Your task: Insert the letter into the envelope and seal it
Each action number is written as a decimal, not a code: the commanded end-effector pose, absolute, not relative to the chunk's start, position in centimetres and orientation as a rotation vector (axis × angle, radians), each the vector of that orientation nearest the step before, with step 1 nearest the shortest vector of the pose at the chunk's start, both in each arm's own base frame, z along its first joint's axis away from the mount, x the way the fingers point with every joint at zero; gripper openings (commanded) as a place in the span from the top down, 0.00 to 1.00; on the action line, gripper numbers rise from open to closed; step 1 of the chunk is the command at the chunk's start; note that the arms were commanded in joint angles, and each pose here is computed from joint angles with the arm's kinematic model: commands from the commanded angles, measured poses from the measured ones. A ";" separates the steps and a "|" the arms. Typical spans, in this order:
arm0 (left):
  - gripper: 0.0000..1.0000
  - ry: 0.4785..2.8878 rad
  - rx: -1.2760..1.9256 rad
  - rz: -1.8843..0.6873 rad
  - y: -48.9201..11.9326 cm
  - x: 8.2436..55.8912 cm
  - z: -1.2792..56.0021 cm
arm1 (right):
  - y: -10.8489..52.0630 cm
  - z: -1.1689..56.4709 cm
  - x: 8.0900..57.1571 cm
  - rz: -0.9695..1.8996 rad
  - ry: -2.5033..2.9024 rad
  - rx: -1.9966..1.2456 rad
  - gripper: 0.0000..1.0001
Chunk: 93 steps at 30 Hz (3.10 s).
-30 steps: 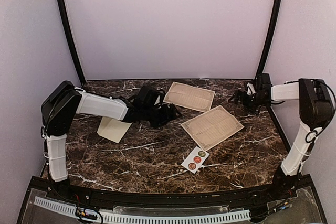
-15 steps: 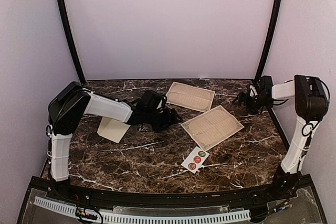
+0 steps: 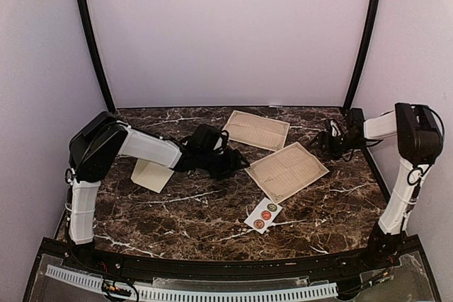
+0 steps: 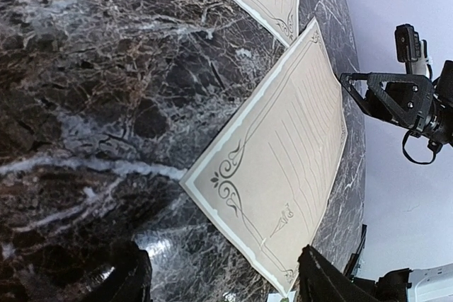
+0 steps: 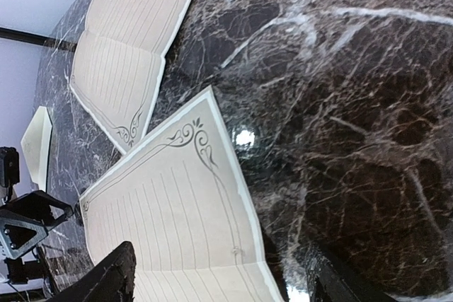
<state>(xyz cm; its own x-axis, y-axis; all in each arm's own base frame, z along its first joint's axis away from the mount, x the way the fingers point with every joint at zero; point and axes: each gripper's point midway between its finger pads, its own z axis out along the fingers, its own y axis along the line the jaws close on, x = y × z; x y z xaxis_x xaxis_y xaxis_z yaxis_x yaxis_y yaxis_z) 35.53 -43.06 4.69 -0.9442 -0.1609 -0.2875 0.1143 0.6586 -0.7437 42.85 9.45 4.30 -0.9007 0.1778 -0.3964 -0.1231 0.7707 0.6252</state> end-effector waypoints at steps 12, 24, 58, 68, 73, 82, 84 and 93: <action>0.30 2.573 -0.007 -1.211 -44.3 34.6 4.0 | 13.7 2.2 35.5 1.138 2.664 0.014 0.31; 0.30 2.581 -0.006 -1.200 -44.2 34.5 3.8 | 15.9 4.2 34.3 1.371 2.563 -0.020 0.38; 0.13 2.046 0.173 -0.742 -36.1 38.8 24.9 | 16.9 23.2 34.5 1.273 2.165 -0.269 1.00; 0.10 1.922 0.435 -0.814 -35.7 34.9 34.5 | 21.3 29.5 32.1 1.305 2.062 -0.499 1.00; 0.10 1.824 0.689 -0.981 -38.5 31.8 37.7 | 23.2 32.9 29.9 1.342 1.994 -0.640 1.00; 0.08 1.694 0.984 -1.137 -42.6 28.6 40.5 | 25.6 36.8 24.7 1.401 1.876 -0.910 1.00; 0.07 1.669 1.012 -1.116 -43.0 28.5 41.4 | 25.9 36.8 23.9 1.400 1.866 -0.948 1.00; 0.06 1.744 1.194 -1.071 -44.8 26.7 37.9 | 27.4 35.7 21.8 1.438 1.850 -1.061 1.00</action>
